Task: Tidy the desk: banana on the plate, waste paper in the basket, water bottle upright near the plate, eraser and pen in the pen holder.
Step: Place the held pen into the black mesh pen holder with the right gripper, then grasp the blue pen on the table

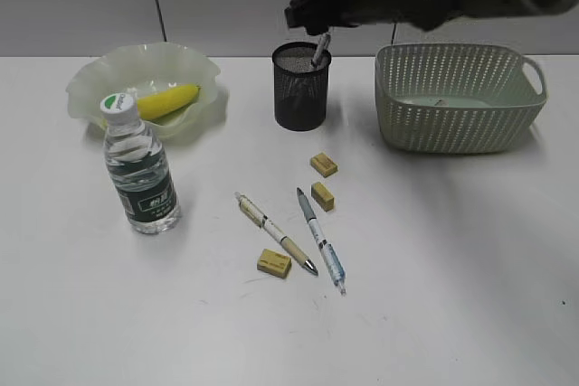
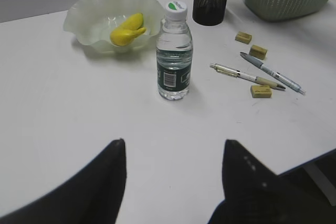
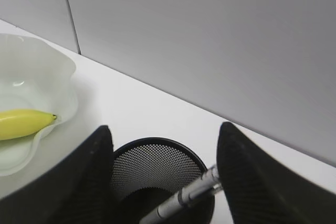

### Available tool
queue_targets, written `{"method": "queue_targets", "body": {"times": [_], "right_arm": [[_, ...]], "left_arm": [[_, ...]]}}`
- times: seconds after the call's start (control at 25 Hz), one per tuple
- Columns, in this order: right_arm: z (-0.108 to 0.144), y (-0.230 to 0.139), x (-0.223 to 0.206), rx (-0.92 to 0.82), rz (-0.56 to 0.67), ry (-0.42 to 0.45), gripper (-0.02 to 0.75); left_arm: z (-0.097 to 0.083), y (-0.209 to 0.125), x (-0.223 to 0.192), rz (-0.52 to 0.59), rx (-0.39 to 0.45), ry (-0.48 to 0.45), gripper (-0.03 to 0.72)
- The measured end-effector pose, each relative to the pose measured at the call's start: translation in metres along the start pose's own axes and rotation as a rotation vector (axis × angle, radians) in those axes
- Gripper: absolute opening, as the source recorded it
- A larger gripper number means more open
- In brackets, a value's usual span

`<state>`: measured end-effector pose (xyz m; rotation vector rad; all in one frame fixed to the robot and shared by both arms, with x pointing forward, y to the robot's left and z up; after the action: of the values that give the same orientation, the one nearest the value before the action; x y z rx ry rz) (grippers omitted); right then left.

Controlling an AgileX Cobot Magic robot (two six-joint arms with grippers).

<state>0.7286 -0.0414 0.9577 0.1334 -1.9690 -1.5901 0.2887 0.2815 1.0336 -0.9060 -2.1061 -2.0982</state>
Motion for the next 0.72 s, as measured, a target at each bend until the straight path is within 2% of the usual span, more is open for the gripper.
{"method": "queue_targets", "body": {"times": [0.2, 0.44, 0.72], "right_arm": [[-0.005, 0.023, 0.055, -0.007, 0.189, 0.007, 0.494], [-0.007, 0.023, 0.131, -0.010, 0.449, 0.021, 0.494], [-0.005, 0.007, 0.237, 0.007, 0.560, 0.032, 0.494]], "left_arm": [[0.000, 0.000, 0.000, 0.000, 0.000, 0.000, 0.435], [0.000, 0.000, 0.000, 0.000, 0.000, 0.000, 0.435], [0.000, 0.000, 0.000, 0.000, 0.000, 0.000, 0.435]]}}
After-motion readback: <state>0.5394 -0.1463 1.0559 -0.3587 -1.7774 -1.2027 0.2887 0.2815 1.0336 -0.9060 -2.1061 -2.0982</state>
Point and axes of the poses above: a point on each arm's last joint axis where the gripper is mounted, x pointing back along that axis away from the gripper, z along the wrist's bending axis when the last joint is at zero, y = z × x, the point moved 7 cm from there along -x, pointing out along that axis toward the gripper, and after that the axes turned 3 degrees about x, right-handed, at the moved point
